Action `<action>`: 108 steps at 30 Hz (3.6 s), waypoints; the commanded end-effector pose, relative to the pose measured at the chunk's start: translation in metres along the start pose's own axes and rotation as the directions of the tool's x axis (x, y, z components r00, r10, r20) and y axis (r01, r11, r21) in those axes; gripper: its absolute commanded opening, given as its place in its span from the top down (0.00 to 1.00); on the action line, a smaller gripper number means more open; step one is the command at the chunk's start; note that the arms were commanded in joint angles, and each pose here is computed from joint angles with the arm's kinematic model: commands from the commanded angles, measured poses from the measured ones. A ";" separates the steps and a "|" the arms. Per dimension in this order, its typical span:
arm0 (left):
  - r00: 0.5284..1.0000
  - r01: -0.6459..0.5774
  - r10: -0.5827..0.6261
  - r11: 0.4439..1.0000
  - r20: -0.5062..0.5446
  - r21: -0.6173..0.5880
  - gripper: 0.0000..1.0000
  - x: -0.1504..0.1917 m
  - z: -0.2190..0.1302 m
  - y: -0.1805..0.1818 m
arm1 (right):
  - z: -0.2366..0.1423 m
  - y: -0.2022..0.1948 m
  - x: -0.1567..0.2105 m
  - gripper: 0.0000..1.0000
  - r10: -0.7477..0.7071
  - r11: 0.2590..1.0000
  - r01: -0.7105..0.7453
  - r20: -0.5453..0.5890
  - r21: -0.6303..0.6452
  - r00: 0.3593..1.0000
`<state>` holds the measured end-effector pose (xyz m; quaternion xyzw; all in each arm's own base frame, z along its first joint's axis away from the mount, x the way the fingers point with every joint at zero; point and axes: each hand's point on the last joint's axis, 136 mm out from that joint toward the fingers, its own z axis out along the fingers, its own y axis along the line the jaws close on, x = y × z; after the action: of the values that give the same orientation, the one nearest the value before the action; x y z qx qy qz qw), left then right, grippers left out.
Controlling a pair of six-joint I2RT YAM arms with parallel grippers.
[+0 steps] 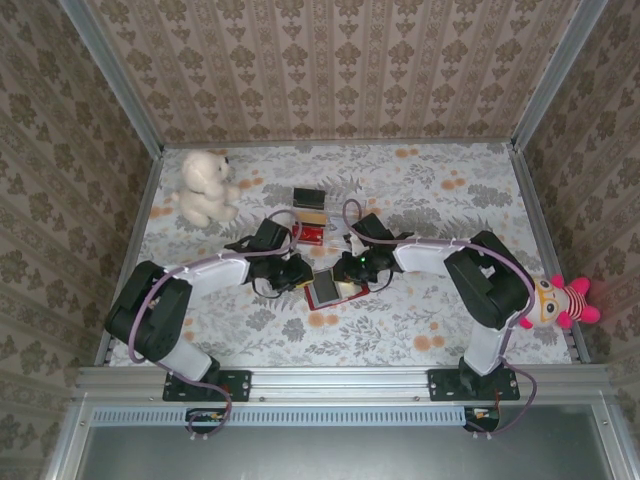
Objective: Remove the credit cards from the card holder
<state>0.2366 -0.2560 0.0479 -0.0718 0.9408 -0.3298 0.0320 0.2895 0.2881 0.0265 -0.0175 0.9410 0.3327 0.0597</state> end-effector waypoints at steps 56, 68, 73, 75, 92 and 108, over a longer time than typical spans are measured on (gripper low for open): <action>0.997 -0.051 0.050 0.999 -0.061 -0.015 0.92 -0.004 0.020 -0.009 | -0.004 -0.005 -0.007 0.90 -0.067 0.994 0.064 -0.031 -0.085 0.997; 0.994 -0.013 0.005 0.998 -0.113 -0.067 0.94 0.011 0.020 0.021 | -0.010 -0.014 -0.010 0.88 -0.055 0.995 0.053 -0.022 -0.080 0.998; 0.994 -0.016 0.009 0.998 -0.110 -0.055 0.94 0.010 0.021 0.019 | -0.005 -0.011 -0.008 0.83 -0.050 0.993 0.046 -0.036 -0.107 0.998; 0.994 -0.017 0.012 0.999 -0.109 -0.050 0.94 0.009 0.021 0.018 | -0.004 -0.010 -0.007 0.79 -0.052 0.993 0.047 -0.042 -0.109 0.998; 0.994 -0.011 0.004 0.998 -0.109 -0.059 0.94 0.008 0.022 0.019 | 0.009 -0.010 0.004 0.78 -0.086 0.988 0.070 -0.112 -0.139 0.990; 0.996 -0.009 0.007 1.000 -0.092 -0.023 0.83 0.001 0.012 0.013 | -0.037 -0.024 -0.009 0.95 -0.088 0.993 0.089 0.015 -0.076 0.996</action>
<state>0.2435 -0.2607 0.0317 -0.0557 0.9425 -0.3296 -0.0015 0.3015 0.2649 0.0399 -0.0655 0.9153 0.3908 0.0726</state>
